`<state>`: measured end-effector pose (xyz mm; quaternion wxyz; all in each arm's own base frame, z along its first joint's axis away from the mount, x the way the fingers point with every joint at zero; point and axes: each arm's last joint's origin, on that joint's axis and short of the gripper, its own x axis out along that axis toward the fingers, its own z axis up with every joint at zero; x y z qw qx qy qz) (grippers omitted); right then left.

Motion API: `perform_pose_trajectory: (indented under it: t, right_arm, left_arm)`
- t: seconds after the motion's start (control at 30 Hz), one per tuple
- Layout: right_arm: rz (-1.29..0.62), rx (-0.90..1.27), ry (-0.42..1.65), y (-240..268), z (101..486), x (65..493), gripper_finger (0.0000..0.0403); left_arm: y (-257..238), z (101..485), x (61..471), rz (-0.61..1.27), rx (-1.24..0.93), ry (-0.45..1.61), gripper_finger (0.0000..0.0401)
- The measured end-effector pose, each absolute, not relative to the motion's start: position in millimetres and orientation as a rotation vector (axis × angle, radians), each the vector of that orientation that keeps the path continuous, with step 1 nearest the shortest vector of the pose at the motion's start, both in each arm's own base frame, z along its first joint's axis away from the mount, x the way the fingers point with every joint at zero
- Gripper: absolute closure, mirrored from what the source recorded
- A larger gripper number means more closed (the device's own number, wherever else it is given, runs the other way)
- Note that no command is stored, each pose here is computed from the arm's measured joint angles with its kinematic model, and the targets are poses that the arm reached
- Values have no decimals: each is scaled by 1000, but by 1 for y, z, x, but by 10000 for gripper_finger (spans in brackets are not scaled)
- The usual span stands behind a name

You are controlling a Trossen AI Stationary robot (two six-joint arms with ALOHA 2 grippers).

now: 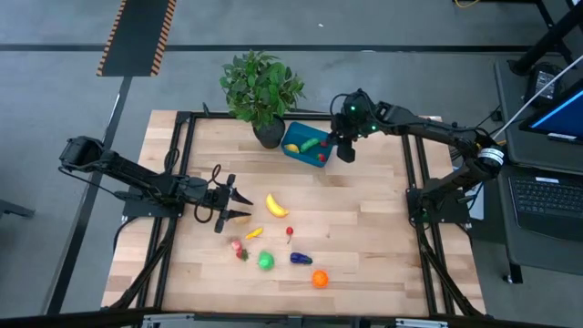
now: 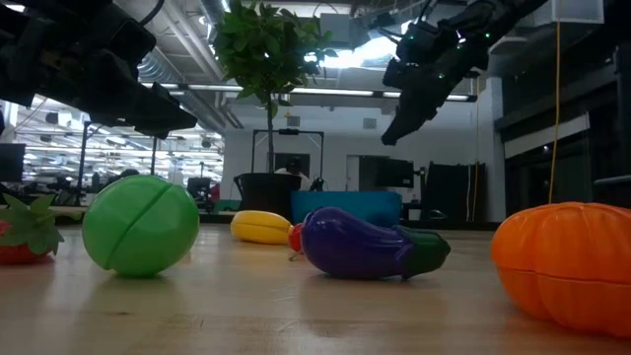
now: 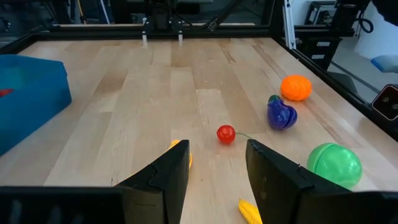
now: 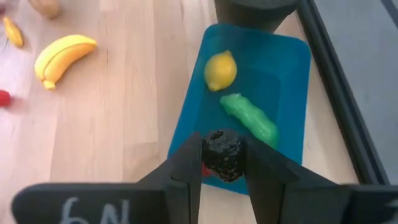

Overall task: Pick and placing Produce into tupperware
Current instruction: Put the black raspberry into the blue container

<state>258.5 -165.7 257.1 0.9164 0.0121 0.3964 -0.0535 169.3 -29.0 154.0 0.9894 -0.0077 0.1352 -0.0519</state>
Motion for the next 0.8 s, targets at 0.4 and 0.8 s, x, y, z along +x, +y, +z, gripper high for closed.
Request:
perform_pose_trajectory:
  t: [0.4,0.8]
  right_arm:
    - [-63,33,829,-174,233,274,307]
    - [-31,74,874,-194,183,303,307]
  left_arm:
    - [-29,154,169,-104,-16,269,250]
    - [-29,154,169,-104,-20,270,250]
